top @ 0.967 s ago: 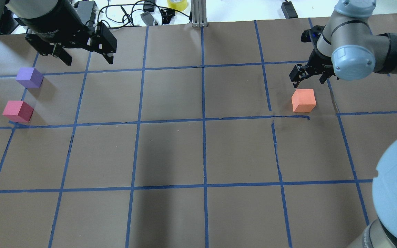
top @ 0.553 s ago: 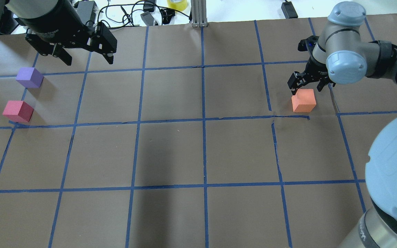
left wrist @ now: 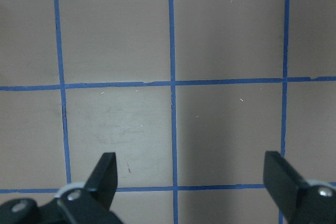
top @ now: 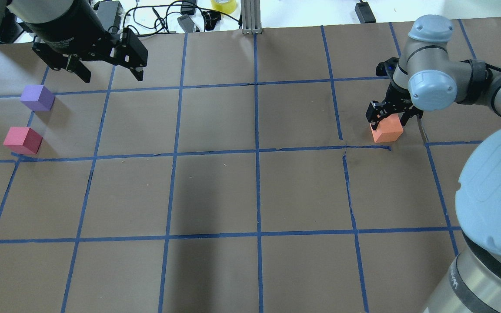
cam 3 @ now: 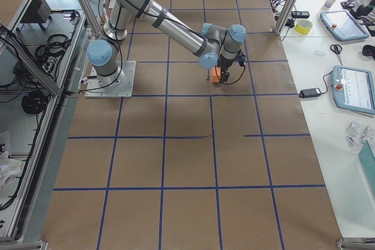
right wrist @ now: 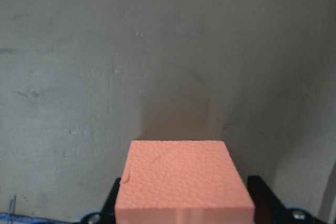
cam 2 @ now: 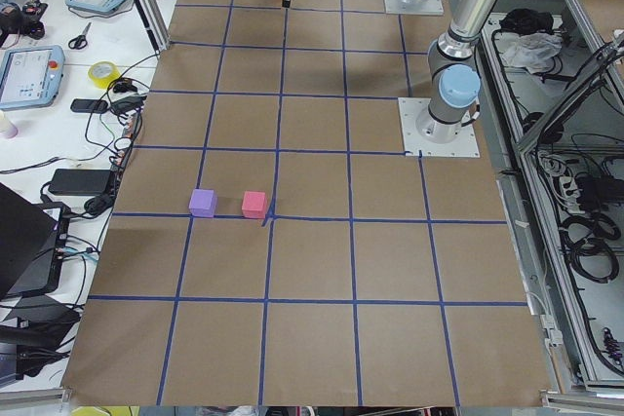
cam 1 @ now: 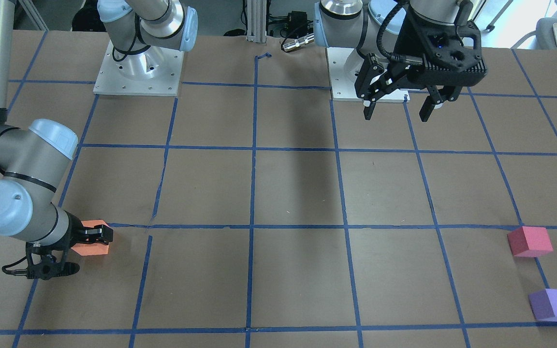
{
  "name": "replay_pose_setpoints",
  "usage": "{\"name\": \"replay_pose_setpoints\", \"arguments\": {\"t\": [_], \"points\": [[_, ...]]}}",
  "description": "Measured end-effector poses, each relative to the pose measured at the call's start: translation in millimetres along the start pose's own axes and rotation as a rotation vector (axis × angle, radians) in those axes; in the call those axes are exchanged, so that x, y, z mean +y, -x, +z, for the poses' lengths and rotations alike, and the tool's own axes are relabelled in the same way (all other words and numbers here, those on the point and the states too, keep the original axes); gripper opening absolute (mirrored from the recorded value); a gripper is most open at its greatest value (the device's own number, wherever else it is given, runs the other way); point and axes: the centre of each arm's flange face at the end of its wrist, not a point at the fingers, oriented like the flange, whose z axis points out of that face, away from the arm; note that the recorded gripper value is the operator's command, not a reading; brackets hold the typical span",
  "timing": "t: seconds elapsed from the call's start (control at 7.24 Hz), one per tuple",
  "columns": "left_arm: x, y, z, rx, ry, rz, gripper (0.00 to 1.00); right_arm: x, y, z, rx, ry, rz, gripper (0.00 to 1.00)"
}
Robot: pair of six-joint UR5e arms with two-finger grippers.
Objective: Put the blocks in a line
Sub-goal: 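Carry the orange cube with the right gripper toward the table's middle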
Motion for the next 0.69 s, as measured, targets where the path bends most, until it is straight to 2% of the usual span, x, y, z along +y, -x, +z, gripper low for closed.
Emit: {"name": "replay_pose_setpoints", "arguments": {"t": [0.28, 0.41, 0.69], "points": [[0.0, 0.0, -0.2, 0.0, -0.001, 0.0, 1.0, -0.3, -2.5, -2.4, -0.007, 0.005, 0.017, 0.0], [-0.7, 0.3, -0.9, 0.002, -0.004, -0.001, 1.0, -0.1, -2.2, -15.4, -0.003, -0.009, 0.028, 0.0], [-2.1, 0.2, -0.5, 0.005, -0.007, -0.002, 1.0, 9.0, 24.0, -64.0, -0.007, -0.052, 0.087, 0.0]]}}
